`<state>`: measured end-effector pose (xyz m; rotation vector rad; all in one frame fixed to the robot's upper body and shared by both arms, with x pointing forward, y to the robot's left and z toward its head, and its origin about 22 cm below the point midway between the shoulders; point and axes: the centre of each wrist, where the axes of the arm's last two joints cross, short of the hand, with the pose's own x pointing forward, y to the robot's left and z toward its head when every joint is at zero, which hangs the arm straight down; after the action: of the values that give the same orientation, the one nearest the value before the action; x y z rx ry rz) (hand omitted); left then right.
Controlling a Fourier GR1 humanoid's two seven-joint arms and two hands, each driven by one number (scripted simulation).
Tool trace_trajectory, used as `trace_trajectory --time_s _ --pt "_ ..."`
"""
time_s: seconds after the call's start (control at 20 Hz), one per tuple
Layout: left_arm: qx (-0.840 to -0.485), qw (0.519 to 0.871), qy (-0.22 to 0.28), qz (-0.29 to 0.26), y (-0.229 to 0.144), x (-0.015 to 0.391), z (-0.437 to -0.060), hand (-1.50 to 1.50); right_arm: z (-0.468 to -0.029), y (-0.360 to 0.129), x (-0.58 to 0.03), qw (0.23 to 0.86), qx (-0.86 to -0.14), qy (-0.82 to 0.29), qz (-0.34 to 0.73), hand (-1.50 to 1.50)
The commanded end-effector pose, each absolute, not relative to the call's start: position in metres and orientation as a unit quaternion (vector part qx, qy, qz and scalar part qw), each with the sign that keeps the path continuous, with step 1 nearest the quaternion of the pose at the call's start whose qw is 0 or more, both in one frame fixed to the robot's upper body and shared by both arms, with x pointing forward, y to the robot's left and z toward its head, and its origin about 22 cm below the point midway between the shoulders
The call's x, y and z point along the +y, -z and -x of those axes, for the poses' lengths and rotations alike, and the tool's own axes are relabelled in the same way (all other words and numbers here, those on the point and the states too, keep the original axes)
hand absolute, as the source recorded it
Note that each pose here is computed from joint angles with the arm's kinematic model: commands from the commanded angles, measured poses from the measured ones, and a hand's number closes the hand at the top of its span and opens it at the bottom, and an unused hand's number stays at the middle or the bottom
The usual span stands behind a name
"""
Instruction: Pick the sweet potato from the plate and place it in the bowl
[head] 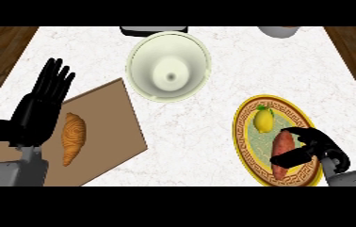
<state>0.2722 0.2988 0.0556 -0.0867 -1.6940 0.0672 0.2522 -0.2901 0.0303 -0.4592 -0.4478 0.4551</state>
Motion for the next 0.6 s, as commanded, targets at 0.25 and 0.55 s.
trace_trajectory --time_s 0.25,0.55 --pt "-0.749 0.660 -0.033 0.041 -0.047 0.305 -0.277 0.00 -0.260 -0.021 -0.286 0.902 -0.190 -0.306 0.239 1.50" --pt "-0.754 0.655 -0.030 0.034 -0.060 0.295 -0.264 0.00 -0.279 -0.027 -0.284 0.889 -0.203 -0.324 0.253 1.50"
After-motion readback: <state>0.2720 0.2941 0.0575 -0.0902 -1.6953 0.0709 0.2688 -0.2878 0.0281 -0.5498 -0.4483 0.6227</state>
